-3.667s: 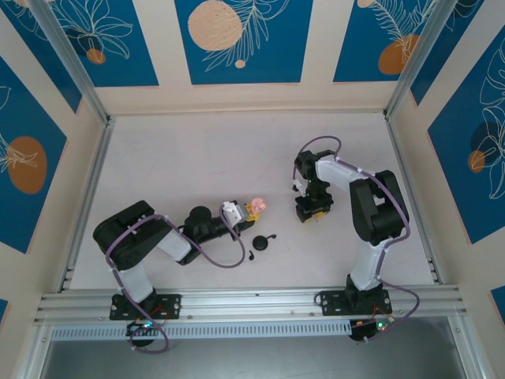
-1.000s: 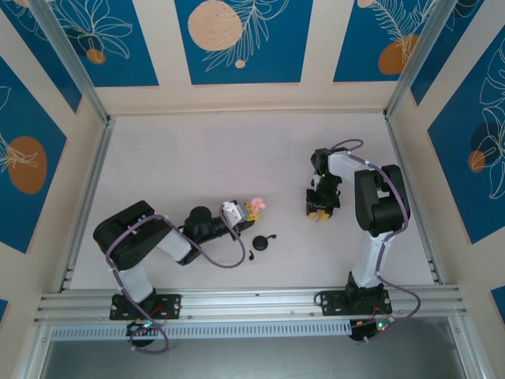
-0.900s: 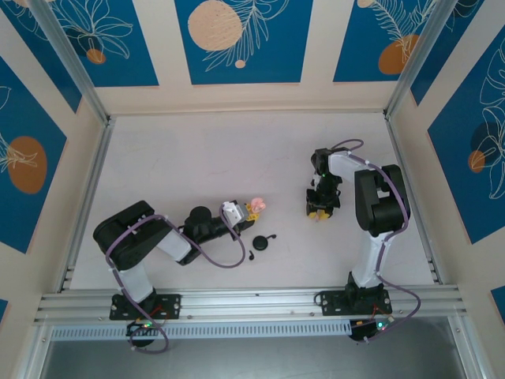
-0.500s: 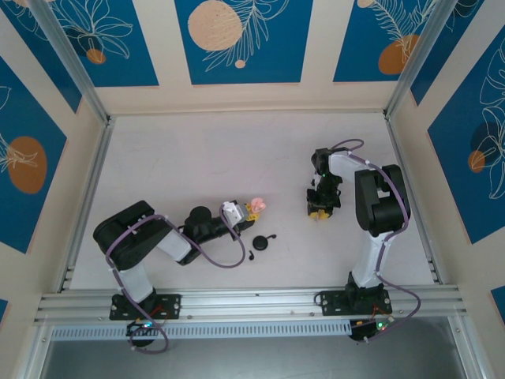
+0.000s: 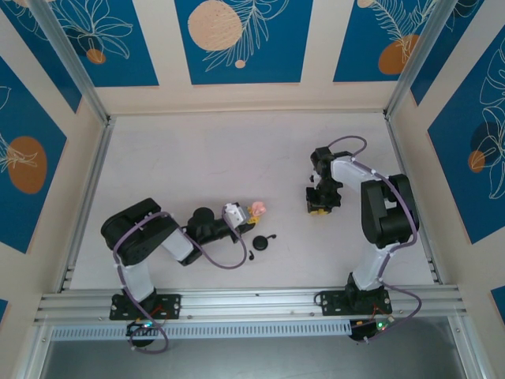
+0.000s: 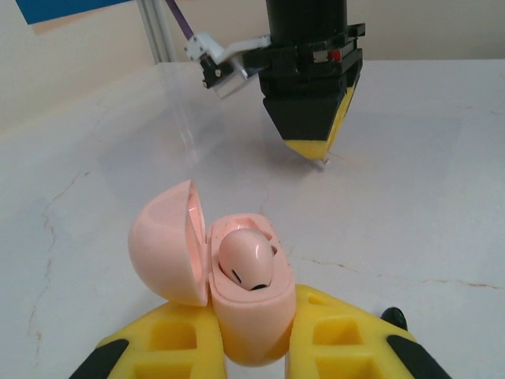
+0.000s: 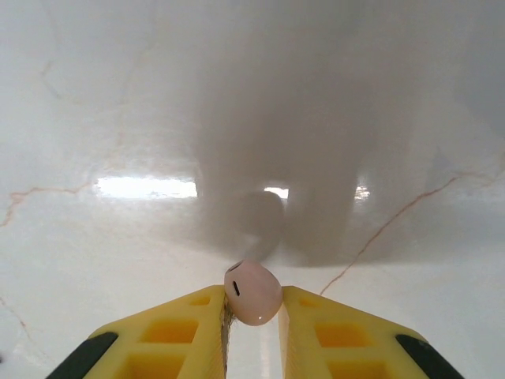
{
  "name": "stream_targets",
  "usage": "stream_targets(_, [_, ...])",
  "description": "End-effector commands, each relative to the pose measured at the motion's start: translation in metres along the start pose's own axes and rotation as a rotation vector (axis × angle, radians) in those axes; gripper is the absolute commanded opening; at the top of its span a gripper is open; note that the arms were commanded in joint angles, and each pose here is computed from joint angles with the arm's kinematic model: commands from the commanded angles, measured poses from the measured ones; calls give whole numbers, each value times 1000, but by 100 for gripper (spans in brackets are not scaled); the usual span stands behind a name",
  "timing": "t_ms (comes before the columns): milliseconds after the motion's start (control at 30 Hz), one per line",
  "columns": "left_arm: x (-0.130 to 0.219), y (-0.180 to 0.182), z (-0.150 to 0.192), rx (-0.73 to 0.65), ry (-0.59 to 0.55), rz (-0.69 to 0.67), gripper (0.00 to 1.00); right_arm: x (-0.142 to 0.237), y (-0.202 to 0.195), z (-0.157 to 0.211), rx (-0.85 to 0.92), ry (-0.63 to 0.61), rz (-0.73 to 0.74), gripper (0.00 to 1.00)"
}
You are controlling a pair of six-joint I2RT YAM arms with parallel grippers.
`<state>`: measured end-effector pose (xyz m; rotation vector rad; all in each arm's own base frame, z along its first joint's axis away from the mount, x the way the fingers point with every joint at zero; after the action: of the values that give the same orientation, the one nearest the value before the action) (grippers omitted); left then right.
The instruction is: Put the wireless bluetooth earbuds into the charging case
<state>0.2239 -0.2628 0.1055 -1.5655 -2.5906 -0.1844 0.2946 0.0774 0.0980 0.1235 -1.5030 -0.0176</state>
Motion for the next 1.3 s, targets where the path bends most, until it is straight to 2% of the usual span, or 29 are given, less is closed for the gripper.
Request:
stream_targets(0, [-6,-7,-5,-18,-34,33,10,5,4,1,48,-60,11,22])
stream_targets(433, [-27,-15,12,37,3,105,9,31,53,20,245,-344,-68,23])
stream_targets(767, [-39,-16,11,47,-8,126,10,49,89,30,369,-568,-96,23])
stream_targets(1267, [-43,-15,2,72,-33,121,9,55,108,42,453,-656,-180,23])
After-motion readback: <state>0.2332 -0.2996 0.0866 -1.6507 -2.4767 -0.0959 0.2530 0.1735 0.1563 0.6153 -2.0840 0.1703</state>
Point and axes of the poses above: each hand's point on the last joint's axis, 136 mm out from that joint toward the fingers, its own x axis back along the fingers, its own y axis along the line the jaws close on, z = x × y, the point moved 7 cm from there along x, back along the fingers, and after that the axes turned 5 degrees about x, right-handed, at the moved point
